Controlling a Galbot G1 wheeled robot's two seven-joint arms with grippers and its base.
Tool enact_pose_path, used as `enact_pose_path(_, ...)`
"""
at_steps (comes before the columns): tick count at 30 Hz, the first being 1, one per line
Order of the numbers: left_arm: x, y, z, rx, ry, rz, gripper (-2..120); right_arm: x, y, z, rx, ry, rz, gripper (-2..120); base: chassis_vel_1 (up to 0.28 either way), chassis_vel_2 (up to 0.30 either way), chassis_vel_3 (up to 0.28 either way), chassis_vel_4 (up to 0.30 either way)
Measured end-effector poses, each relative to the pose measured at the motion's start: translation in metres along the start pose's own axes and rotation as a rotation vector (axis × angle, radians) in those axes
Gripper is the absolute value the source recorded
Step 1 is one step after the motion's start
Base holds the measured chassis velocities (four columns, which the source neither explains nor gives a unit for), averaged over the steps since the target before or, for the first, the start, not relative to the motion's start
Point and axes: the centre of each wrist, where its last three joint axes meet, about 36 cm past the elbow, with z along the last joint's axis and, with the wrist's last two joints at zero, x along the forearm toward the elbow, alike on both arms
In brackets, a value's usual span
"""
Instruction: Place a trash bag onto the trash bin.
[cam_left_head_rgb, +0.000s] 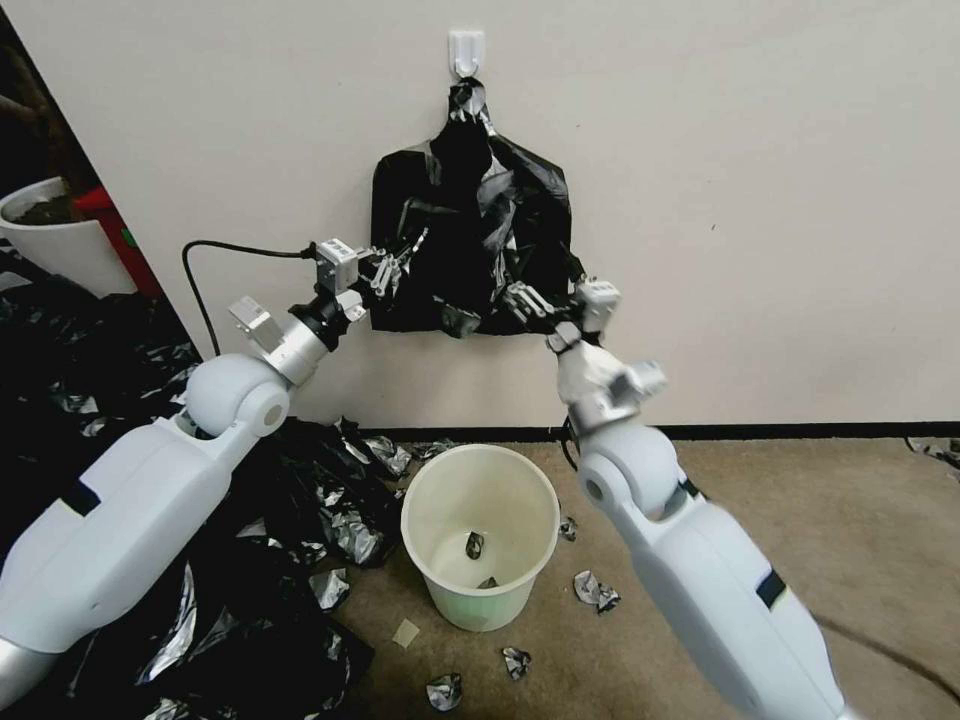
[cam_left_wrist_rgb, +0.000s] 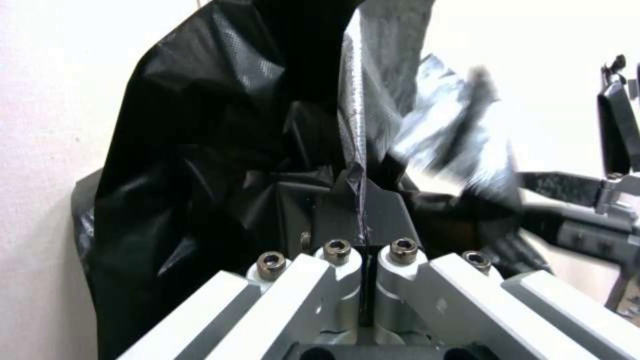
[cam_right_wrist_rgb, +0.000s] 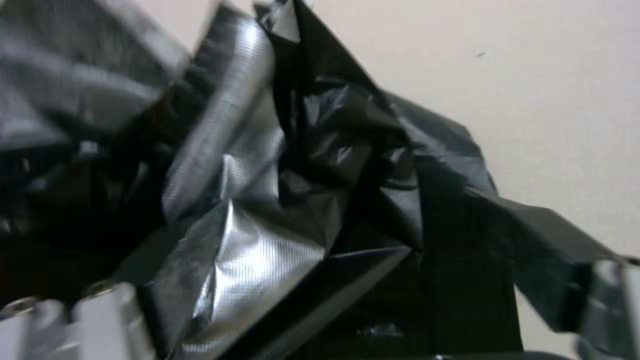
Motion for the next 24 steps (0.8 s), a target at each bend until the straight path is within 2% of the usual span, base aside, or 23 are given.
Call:
enact_pose_path(2, 0.0, 0.0, 0.0, 0.001, -0.001, -0.001, 0, -0.001, 0.004, -0.003, 0.012, 0.007, -0.006, 99, 0.0, 0.0, 0.0, 0.0)
enact_pose_path(8, 0.001, 0.0, 0.0, 0.002, -0.004, -0.004, 0, -0.002, 0.012, -0.02, -0.036, 0.0, -0.053, 100, 0.0, 0.0, 0.0, 0.0)
enact_pose_path(12, -0.001, -0.001, 0.0, 0.005, -0.009, -0.006, 0, 0.012, 0.014, -0.033, -0.068, -0.02, -0.14, 100, 0.0, 0.0, 0.0, 0.0)
enact_pose_path(18, -0.002, -0.001, -0.001, 0.006, -0.011, -0.006, 0, 0.005, 0.007, -0.02, 0.107, 0.019, -0.135, 100, 0.0, 0.0, 0.0, 0.0)
enact_pose_path(19, -0.002, -0.001, -0.001, 0.006, -0.011, -0.006, 0, 0.005, 0.007, -0.02, 0.107, 0.019, -0.135, 100, 0.0, 0.0, 0.0, 0.0)
enact_pose_path(20, -0.003, -0.002, 0.0, 0.009, -0.012, -0.005, 0, -0.004, 0.007, -0.017, 0.16, 0.037, -0.129, 100, 0.0, 0.0, 0.0, 0.0)
enact_pose_path(24, -0.006, -0.005, 0.001, 0.016, -0.017, -0.004, 0, -0.023, 0.012, -0.016, 0.197, 0.068, -0.09, 100, 0.0, 0.0, 0.0, 0.0)
